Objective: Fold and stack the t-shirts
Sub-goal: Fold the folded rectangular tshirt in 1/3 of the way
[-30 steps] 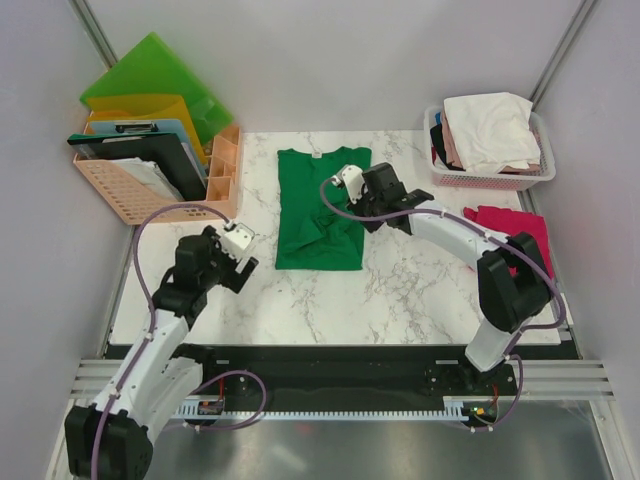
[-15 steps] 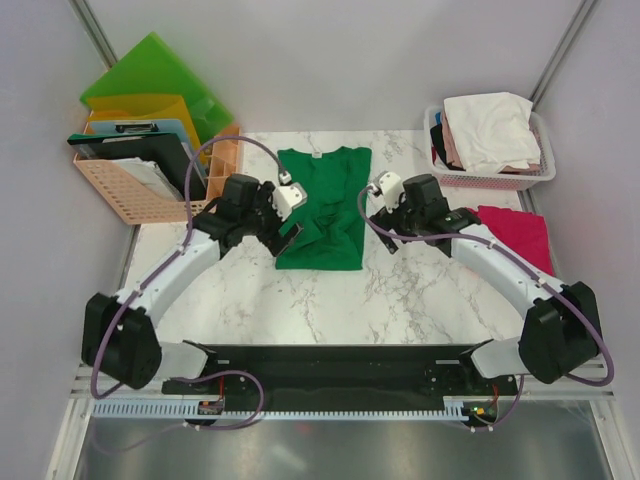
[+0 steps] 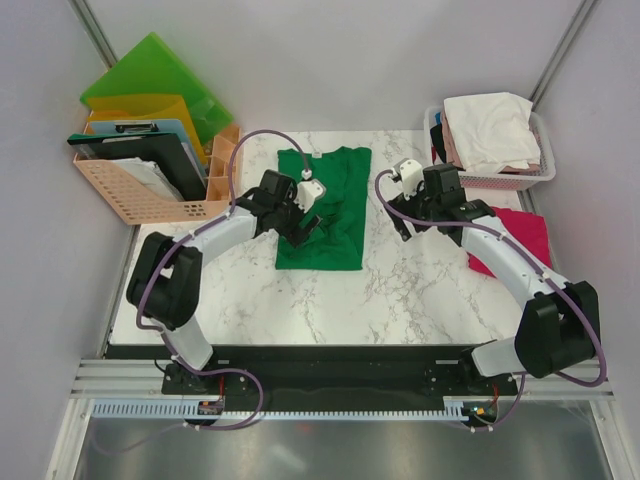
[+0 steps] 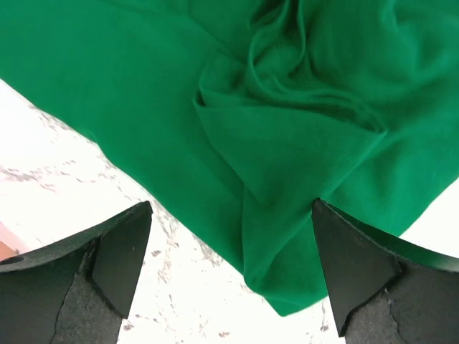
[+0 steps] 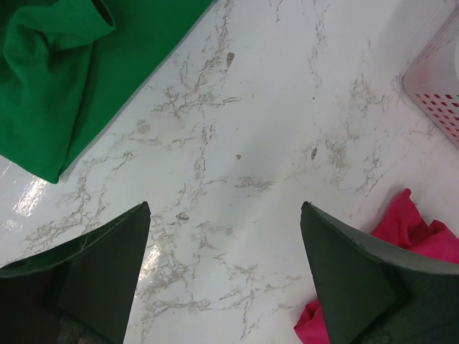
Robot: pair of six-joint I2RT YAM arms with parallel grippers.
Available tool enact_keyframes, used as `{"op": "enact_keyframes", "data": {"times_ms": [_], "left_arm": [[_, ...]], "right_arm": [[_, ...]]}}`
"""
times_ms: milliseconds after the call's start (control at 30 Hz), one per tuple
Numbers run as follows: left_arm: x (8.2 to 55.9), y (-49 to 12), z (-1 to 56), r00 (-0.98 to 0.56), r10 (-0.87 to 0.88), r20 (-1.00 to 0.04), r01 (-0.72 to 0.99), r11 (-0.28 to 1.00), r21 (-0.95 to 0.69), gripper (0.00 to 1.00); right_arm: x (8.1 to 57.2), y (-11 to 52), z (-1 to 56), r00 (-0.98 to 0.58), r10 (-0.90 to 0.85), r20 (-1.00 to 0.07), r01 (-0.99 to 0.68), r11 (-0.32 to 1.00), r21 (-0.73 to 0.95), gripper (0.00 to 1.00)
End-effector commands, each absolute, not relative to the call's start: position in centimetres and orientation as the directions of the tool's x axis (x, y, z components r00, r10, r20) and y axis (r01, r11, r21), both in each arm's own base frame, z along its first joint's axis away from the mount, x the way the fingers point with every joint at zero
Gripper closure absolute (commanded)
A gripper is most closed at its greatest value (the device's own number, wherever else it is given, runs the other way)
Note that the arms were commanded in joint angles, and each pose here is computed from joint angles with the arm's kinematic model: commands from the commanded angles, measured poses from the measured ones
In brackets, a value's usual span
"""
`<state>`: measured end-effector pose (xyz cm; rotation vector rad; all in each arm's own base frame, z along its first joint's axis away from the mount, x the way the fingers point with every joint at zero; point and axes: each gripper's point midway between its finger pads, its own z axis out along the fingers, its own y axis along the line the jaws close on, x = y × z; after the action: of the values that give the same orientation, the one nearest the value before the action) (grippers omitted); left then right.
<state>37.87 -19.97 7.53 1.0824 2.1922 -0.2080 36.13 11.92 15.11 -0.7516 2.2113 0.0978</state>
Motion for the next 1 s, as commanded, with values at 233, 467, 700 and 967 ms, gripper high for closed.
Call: {"op": "enact_keyframes", "data": {"times_ms": [233,467,700,967], "left_arm": [[40.5,-23.2,10.9,-0.401,0.566,-0.720,0.726,0.676,0.127,0.21],[38.1,-23.8,12.4,-0.401,0.533,-0.746,0.751,0.657,0.066,0.05],[35.8,-24.2,10.4,-0.421,0.554,-0.718,0.782,0.623,0.022,0.07],[35.0,-25.2,7.7,-0.443,0.591,-0.674,0.802,0.597,-0.003,0.19]], "right_arm": [[37.0,11.3,13.8,-0.553,-0.465,-0.691,-0.537,0.833,-0.131,0.10],[37.3,11.0,13.4,-0.557,-0.459,-0.692,-0.532,0.837,-0.127,0.11],[37.2,11.1,12.9,-0.565,-0.454,-0.689,-0.535,0.837,-0.113,0.13],[37.0,11.2,12.7,-0.563,-0.459,-0.687,-0.541,0.833,-0.113,0.14]]}}
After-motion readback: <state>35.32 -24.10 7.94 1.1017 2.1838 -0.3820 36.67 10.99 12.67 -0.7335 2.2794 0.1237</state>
